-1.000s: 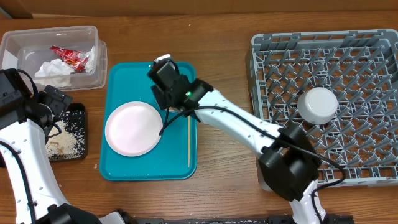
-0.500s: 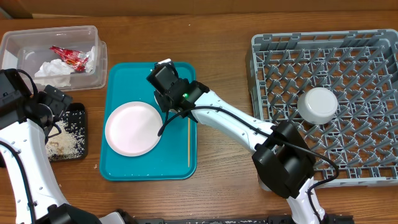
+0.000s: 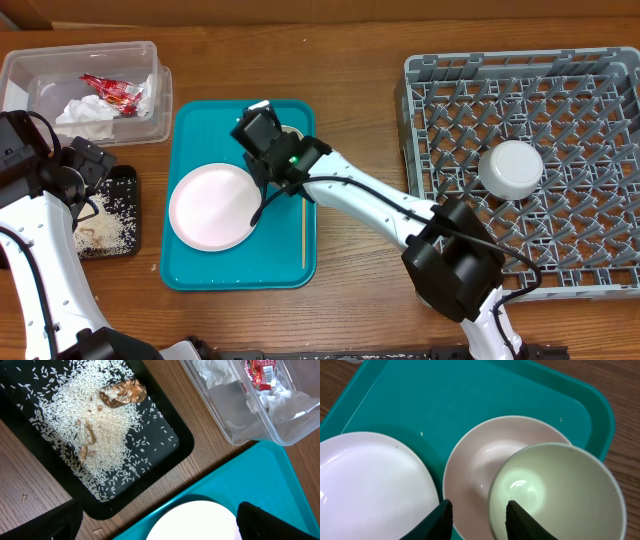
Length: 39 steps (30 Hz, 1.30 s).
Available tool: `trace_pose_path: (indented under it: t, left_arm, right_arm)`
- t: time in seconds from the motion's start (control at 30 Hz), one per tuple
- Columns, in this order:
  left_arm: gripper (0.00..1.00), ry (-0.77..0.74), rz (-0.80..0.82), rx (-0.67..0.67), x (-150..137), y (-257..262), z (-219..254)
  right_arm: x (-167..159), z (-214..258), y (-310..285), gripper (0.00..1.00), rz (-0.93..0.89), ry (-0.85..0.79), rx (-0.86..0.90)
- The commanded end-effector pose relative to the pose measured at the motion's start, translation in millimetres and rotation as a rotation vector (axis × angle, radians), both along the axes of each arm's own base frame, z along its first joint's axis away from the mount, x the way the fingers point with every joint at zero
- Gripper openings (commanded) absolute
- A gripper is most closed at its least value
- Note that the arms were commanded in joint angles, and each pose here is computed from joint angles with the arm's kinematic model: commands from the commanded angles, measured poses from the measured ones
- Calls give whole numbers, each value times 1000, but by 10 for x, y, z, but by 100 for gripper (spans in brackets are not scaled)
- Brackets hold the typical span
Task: Sort waste into correct bins and load items into the dishwasher
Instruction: 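Reach the right gripper to the pale green cup and grasp it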
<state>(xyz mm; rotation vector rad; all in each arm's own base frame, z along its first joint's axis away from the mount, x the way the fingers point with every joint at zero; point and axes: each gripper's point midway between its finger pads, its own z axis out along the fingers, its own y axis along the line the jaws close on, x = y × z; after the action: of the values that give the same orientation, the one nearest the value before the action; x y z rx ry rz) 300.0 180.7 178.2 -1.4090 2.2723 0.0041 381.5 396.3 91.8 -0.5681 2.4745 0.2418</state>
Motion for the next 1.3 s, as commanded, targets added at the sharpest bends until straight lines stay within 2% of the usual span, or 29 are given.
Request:
trace_pose_path:
  t: [0.0, 0.13, 0.23, 0.43, 1.13, 1.27]
  left_arm:
    - [100, -10, 6, -3, 21, 2, 23]
    - [100, -10, 6, -3, 21, 3, 23]
    - [100, -10, 6, -3, 21, 2, 23]
    - [100, -10, 6, -3, 21, 2, 23]
    - [100, -10, 6, -3, 21, 2, 23]
    - [100, -10, 6, -3, 21, 2, 23]
  right_arm:
    - [-20, -95, -15, 37, -9, -6, -28]
    - [-10, -130, -31, 36, -15, -8, -40]
    - [-6, -128, -26, 29, -15, -10, -38]
    - [10, -120, -29, 20, -20, -18, -39]
    - [35, -233, -89, 22, -38, -24, -74]
    - [66, -146, -46, 18, -37, -37, -59]
